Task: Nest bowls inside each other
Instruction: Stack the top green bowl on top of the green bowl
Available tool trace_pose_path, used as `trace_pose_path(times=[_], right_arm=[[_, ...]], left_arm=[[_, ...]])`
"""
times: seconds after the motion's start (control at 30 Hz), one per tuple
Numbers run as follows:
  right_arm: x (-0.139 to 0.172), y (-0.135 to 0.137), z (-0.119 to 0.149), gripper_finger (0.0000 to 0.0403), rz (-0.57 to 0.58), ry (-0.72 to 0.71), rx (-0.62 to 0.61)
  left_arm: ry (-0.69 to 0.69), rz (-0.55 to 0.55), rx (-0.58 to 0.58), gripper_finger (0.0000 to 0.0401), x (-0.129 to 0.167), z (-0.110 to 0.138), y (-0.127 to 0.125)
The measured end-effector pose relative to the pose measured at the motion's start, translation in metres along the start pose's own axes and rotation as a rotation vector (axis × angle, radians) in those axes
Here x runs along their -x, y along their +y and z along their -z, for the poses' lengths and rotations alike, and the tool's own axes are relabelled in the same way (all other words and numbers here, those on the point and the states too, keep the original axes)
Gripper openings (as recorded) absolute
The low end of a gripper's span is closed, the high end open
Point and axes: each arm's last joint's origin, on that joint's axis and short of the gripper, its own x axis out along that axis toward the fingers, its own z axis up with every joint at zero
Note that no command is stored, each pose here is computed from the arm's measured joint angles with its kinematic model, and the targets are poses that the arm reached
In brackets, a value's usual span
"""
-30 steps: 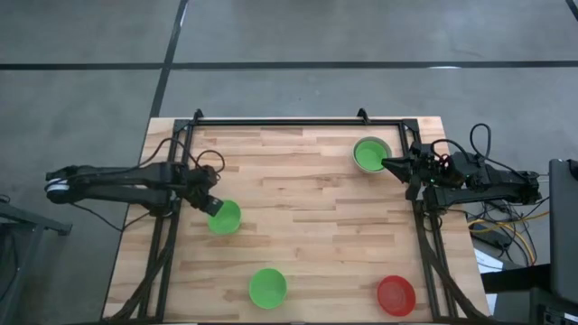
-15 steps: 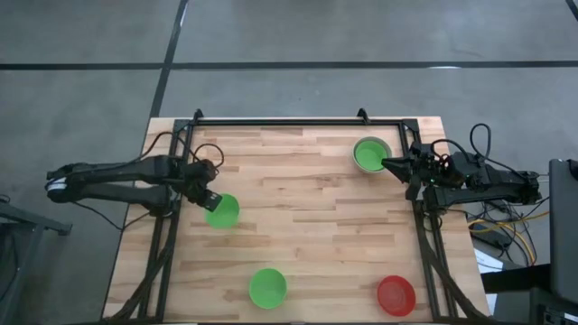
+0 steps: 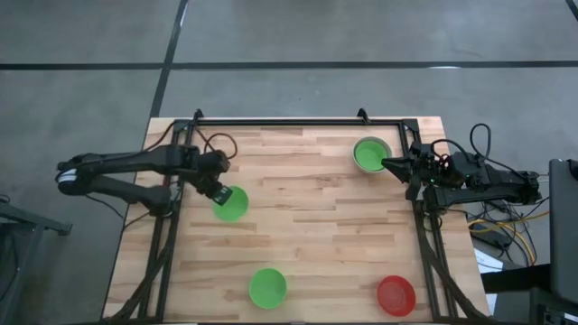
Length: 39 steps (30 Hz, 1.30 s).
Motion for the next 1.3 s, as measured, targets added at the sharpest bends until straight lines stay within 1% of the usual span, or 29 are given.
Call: trace_pose_path(times=[0.23, 0.47, 0.73, 0.87, 1.1, 1.3], right_arm=[[0.0, 0.0, 0.0, 0.0043, 0.0, 0.0, 0.0], [0.0, 0.0, 0.0, 0.0043, 0.0, 0.0, 0.0], [0.0, 0.0, 0.0, 0.0043, 0.0, 0.0, 0.0], [0.0, 0.0, 0.0, 0.0043, 0.0, 0.0, 0.0], [0.0, 0.0, 0.0, 0.0043, 0.0, 0.0, 0.0], [0.0, 0.0, 0.0, 0.0043, 0.0, 0.0, 0.0]], left_arm=[[-0.051, 0.001, -0.104, 0.0008, 0.015, -0.025, -0.025], [-0.06, -0.002, -0.15, 0.0009, 0.025, -0.048, -0.048], [-0.019, -0.039, -0.203, 0.001, 0.023, -0.077, -0.075], [-0.008, -0.048, -0.248, 0.0011, 0.021, -0.093, -0.089], [-0.045, -0.03, -0.218, 0.0011, 0.02, -0.123, -0.111], [-0.106, 0.027, -0.149, 0.0011, 0.021, -0.143, -0.128]])
